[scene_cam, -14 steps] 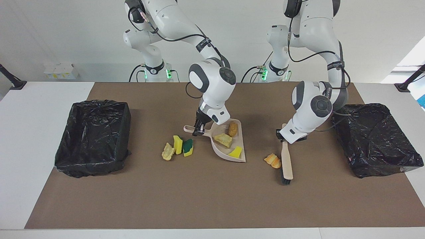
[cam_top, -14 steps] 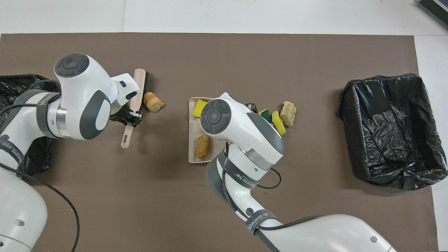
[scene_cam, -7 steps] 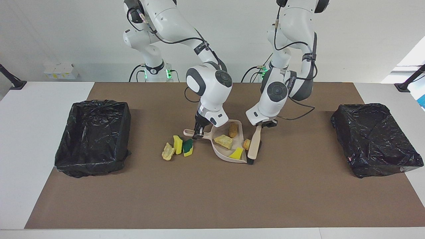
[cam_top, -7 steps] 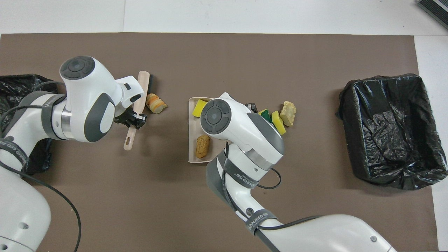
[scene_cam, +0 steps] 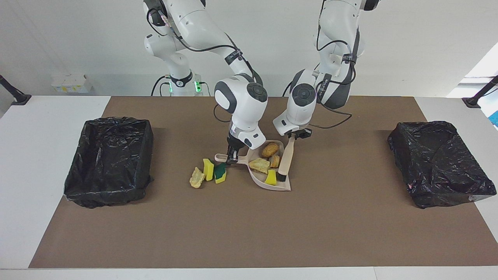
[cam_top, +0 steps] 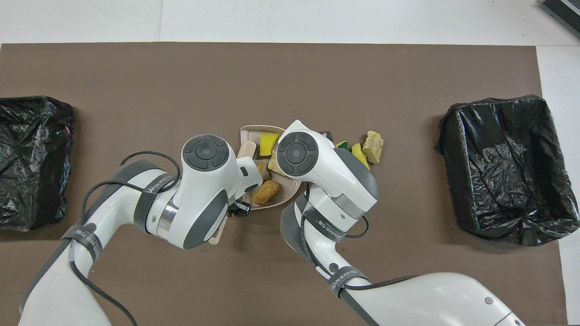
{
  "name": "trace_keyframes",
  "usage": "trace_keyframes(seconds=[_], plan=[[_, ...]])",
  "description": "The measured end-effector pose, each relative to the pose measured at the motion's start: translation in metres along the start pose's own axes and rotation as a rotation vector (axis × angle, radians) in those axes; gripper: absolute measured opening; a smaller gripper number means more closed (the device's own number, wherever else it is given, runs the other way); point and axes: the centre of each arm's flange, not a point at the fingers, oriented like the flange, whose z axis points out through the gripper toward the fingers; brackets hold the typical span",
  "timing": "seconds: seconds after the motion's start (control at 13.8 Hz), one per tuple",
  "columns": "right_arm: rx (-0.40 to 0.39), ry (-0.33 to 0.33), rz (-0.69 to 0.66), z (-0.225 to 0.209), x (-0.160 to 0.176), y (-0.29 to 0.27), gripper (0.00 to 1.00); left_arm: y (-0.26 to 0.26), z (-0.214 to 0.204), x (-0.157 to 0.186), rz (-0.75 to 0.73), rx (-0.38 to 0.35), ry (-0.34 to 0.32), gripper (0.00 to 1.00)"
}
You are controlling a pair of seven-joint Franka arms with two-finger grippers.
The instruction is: Sweep and dump trash in bin
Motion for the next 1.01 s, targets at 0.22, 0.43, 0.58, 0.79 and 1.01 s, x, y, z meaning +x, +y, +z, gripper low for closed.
trace_keyframes(seconds=[0.22, 0.43, 0.58, 0.79, 1.01], plan=[[-0.012, 0.011, -0.043, -0.001, -0.001, 0.003, 0.32, -0.003, -0.012, -0.001, -0.141, -0.01, 0.033, 0.26], [0.005, 0.038, -0.06, 0.003, -0.017, 0.013, 0.32, -0.004, -0.012, 0.0, -0.227, -0.013, 0.038, 0.26], [0.033, 0.083, -0.065, 0.005, -0.027, 0.019, 0.32, -0.005, -0.008, -0.005, -0.284, -0.001, -0.007, 0.26], [0.037, 0.153, -0.084, -0.013, -0.045, 0.029, 0.32, -0.004, -0.005, -0.017, -0.314, 0.025, -0.085, 0.26], [0.043, 0.167, -0.084, -0.043, -0.095, 0.039, 0.32, 0.01, -0.007, -0.034, -0.315, 0.005, -0.171, 0.26]])
